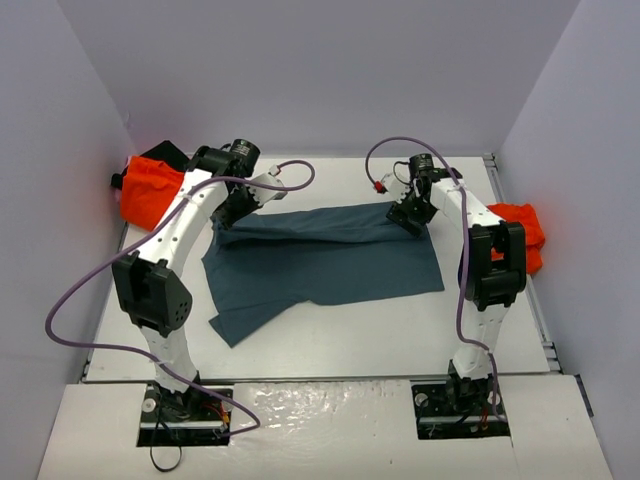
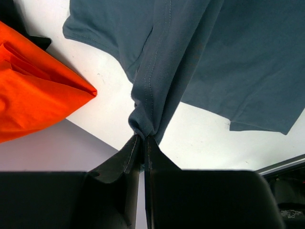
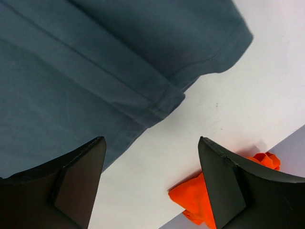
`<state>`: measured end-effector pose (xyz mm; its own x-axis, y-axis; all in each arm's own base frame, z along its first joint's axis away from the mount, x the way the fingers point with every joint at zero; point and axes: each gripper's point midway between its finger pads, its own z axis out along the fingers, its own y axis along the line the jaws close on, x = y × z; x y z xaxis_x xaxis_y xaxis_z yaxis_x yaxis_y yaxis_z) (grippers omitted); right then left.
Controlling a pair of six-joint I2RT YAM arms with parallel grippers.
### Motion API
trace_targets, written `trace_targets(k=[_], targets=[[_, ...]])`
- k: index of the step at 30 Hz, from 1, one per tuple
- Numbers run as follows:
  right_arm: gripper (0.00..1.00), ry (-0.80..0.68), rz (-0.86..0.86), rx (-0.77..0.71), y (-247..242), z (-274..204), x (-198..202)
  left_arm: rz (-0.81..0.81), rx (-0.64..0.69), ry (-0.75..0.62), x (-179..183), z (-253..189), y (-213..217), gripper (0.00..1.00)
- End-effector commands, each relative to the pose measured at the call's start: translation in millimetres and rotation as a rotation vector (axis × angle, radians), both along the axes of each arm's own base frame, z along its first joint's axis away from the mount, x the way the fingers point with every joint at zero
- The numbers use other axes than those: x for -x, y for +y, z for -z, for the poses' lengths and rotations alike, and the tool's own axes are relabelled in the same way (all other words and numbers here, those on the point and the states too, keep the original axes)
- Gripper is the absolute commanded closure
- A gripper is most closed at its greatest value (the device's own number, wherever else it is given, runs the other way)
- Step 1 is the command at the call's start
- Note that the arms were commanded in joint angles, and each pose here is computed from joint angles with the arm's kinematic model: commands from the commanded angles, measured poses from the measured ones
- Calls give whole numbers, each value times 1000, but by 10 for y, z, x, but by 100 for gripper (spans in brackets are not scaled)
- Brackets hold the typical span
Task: Fold and stack the t-shirts
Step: Fold the flattened tshirt in 1/3 of the way
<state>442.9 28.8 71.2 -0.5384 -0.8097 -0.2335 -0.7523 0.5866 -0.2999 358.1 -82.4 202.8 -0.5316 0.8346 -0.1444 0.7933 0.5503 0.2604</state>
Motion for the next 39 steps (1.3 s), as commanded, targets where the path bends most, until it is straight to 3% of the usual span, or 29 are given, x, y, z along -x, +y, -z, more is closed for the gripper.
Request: trace_targets(k=[1, 8, 10, 16, 20, 21, 22, 29, 39], targets=[[26, -36, -32, -32, 3, -405, 164, 34, 67, -76, 199, -376, 47, 93], [28, -46, -44, -109, 74, -591, 184, 46, 171, -90, 352, -525, -14, 67], [30, -47, -48, -117, 89, -619, 187, 48, 181, -104, 363, -566, -14, 66], [65, -75, -36, -117, 81, -699, 63, 12, 167, -176, 151, -606, 86, 65], [99, -94, 14, -135, 117, -654, -279, 3, 174, -191, -132, -561, 24, 81], [100, -102, 38, -132, 110, -636, -376, -3, 174, -191, -212, -541, 6, 94], [100, -107, 53, -129, 107, -606, -468, -9, 176, -182, -284, -491, -13, 99], [100, -118, 133, -146, 262, -337, -926, -33, 208, -156, -730, -212, -126, 100], [99, -22, 108, -76, 283, -9, -670, -54, 218, -72, -942, 284, -163, 100]])
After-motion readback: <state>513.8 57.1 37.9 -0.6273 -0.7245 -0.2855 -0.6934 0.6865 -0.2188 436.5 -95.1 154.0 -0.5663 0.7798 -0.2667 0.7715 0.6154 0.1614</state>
